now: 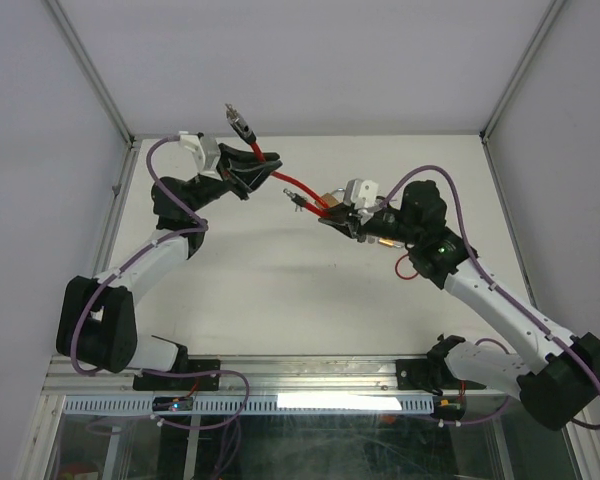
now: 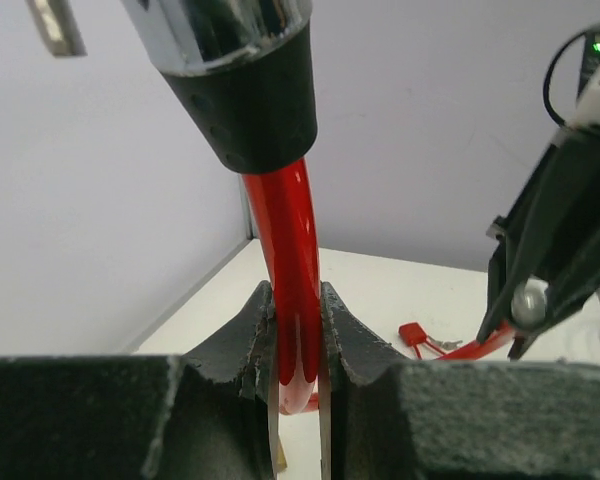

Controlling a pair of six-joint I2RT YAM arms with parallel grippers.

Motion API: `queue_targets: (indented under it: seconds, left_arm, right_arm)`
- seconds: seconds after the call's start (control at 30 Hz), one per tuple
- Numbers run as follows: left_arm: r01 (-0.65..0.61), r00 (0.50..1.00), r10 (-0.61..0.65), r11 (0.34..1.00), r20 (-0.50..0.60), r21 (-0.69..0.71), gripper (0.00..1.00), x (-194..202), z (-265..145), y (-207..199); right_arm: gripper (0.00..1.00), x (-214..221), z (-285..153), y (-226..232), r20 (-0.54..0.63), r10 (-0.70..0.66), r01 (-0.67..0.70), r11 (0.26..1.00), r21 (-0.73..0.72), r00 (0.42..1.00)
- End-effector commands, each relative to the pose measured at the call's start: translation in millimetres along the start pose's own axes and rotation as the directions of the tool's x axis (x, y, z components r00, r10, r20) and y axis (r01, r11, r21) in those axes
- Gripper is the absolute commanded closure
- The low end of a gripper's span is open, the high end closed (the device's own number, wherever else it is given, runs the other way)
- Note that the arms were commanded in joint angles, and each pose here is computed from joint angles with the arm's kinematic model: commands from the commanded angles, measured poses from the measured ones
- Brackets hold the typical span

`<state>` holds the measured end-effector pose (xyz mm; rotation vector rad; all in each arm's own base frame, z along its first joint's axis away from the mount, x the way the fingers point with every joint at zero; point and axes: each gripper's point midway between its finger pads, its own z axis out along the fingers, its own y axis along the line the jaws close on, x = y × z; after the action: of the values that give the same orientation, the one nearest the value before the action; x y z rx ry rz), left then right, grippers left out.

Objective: Lock with the key
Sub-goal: Lock the lock.

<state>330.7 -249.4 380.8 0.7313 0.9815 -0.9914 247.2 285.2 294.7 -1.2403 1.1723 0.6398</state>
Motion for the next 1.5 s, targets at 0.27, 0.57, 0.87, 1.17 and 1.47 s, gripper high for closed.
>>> queue_targets:
  seconds: [0.27, 0.57, 0.87, 1.17, 1.47]
  left_arm:
    - [-0.237, 0.967, 0.238, 0.971, -0.096, 0.017, 1.00, 20.3, -24.4, -34.5]
    - [-0.237, 0.934, 0.222, 0.971, -0.281, -0.023, 1.00, 74.5, -41.1, -39.8]
    - [-0.182, 0.924, 0.187, 0.982, -0.333, 0.046, 1.00, 106.6, -57.6, -63.2]
    - [-0.128, 0.923, 0.166, 0.983, -0.349, 0.127, 1.00, 112.7, -53.9, -75.8]
    - [-0.089, 0.911, 0.146, 0.983, -0.386, 0.161, 1.00, 122.5, -51.0, -81.8]
  right_arm:
    - [1.00, -39.8, -22.5, 2.6, 0.041, 0.368, -0.362, 0.926, -0.108, 0.929]
    - [1.00, -24.7, -21.0, 5.8, -0.021, 0.378, -0.378, 0.918, -0.122, 0.925]
    - [1.00, -8.7, -23.8, 3.8, -0.089, 0.341, -0.350, 0.928, -0.125, 0.936]
    - [1.00, 19.3, -18.3, 3.5, -0.201, 0.354, -0.381, 0.917, -0.117, 0.914]
    - [1.00, 26.5, -12.2, 8.6, -0.235, 0.337, -0.374, 0.918, -0.132, 0.911]
